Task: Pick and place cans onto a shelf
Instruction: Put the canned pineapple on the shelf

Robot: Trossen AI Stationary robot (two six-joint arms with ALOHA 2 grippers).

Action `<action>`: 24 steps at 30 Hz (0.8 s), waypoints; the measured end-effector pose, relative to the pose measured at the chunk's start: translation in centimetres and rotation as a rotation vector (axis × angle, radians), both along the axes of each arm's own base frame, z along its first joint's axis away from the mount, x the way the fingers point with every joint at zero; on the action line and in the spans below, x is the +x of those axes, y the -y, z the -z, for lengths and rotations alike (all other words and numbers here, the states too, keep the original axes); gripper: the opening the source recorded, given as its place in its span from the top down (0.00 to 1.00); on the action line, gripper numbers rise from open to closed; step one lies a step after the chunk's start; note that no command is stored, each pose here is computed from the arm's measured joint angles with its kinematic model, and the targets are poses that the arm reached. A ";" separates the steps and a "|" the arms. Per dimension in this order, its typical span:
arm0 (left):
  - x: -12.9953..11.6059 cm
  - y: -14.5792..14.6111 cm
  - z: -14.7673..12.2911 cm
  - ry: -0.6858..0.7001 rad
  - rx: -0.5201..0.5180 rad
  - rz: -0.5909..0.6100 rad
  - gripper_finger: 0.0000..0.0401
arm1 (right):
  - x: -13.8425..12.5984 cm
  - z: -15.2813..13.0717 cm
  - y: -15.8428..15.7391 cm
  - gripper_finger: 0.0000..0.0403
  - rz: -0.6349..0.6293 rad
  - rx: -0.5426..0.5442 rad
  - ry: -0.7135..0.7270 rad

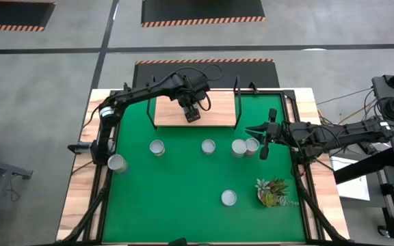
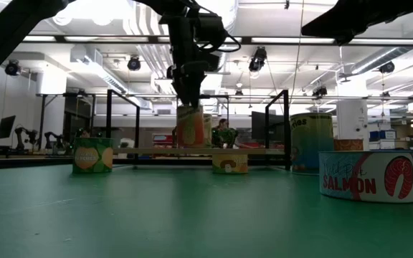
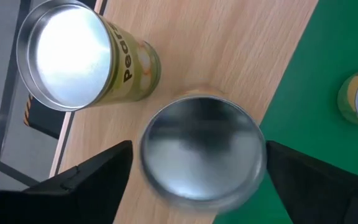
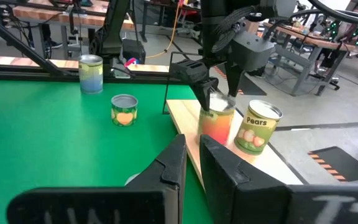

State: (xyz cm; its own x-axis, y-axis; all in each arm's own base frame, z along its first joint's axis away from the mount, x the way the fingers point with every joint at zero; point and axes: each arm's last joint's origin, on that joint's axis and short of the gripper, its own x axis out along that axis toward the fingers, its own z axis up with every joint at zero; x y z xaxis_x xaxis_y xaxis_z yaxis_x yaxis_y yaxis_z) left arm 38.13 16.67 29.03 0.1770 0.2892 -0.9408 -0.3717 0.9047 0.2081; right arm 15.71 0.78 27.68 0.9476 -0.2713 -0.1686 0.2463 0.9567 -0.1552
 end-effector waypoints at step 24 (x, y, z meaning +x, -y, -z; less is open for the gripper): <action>-3.5 4.3 -3.3 0.003 0.093 0.140 0.23 | -0.1 0.3 0.0 0.91 0.004 0.016 -0.028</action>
